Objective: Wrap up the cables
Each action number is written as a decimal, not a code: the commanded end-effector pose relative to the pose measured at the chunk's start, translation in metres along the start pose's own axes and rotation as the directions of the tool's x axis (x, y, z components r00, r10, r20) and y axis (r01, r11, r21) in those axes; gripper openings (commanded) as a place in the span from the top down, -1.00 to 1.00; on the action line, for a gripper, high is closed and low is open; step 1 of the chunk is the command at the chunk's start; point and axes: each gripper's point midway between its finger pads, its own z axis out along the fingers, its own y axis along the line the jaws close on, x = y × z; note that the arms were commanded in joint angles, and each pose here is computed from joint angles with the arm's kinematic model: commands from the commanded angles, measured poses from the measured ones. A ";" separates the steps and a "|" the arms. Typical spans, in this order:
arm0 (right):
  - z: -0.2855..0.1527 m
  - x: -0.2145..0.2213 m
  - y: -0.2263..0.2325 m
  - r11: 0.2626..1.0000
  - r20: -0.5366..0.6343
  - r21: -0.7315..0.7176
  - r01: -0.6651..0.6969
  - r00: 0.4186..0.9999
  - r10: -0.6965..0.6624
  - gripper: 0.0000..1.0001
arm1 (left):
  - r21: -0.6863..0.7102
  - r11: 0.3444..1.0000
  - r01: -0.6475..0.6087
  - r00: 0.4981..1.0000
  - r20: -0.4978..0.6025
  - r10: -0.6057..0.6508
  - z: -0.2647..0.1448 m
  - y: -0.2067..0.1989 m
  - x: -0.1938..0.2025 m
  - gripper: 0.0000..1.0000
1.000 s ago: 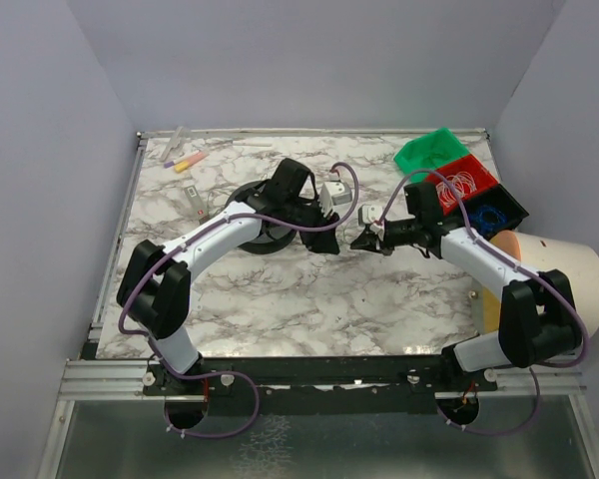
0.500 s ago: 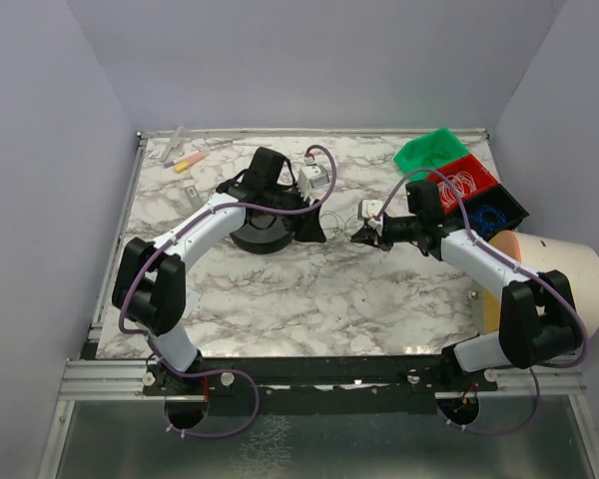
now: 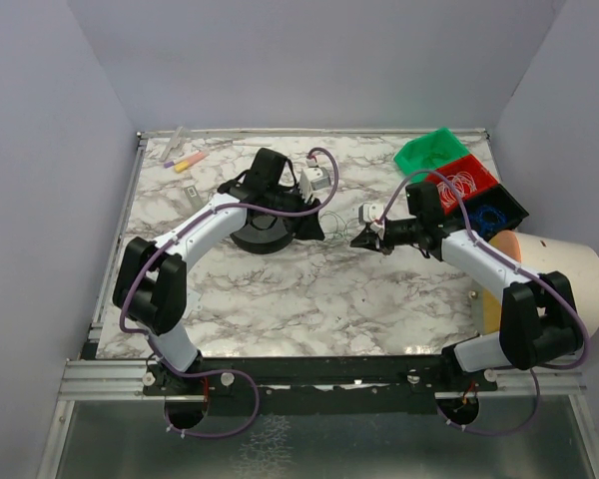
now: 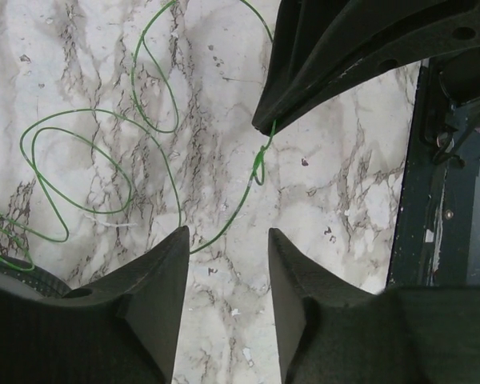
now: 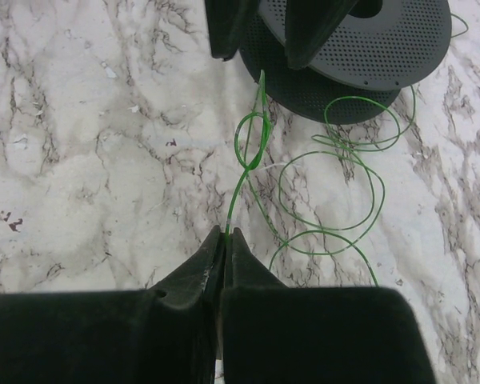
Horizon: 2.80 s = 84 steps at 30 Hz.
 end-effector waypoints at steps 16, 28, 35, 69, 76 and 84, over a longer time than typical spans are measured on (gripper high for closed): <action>-0.002 -0.007 0.001 0.999 0.043 -0.024 -0.042 0.998 0.043 0.99 | 0.038 0.993 -0.113 0.993 -0.035 0.115 0.027 -0.006 0.004 1.00; 0.001 0.003 -0.020 0.991 0.011 0.062 -0.116 0.993 0.115 0.99 | -0.002 0.993 -0.118 0.987 -0.105 0.118 0.043 -0.013 0.020 1.00; 0.000 -0.012 -0.023 0.985 0.067 0.079 -0.156 0.986 0.151 0.93 | -0.025 0.991 -0.135 0.983 -0.131 0.131 0.047 -0.014 0.026 1.00; -0.019 -0.019 -0.019 0.881 0.163 -0.157 -0.447 0.868 0.470 0.43 | -0.073 0.969 -0.238 0.966 -0.126 0.227 0.035 -0.012 0.015 1.00; -0.009 -0.022 -0.010 0.875 0.140 -0.206 -0.439 0.871 0.471 0.47 | -0.079 0.963 -0.258 0.959 -0.141 0.246 0.038 -0.016 0.016 1.00; -0.009 -0.026 -0.005 0.870 0.148 -0.246 -0.426 0.871 0.469 0.93 | -0.079 0.963 -0.257 0.960 -0.138 0.245 0.039 -0.018 0.015 1.00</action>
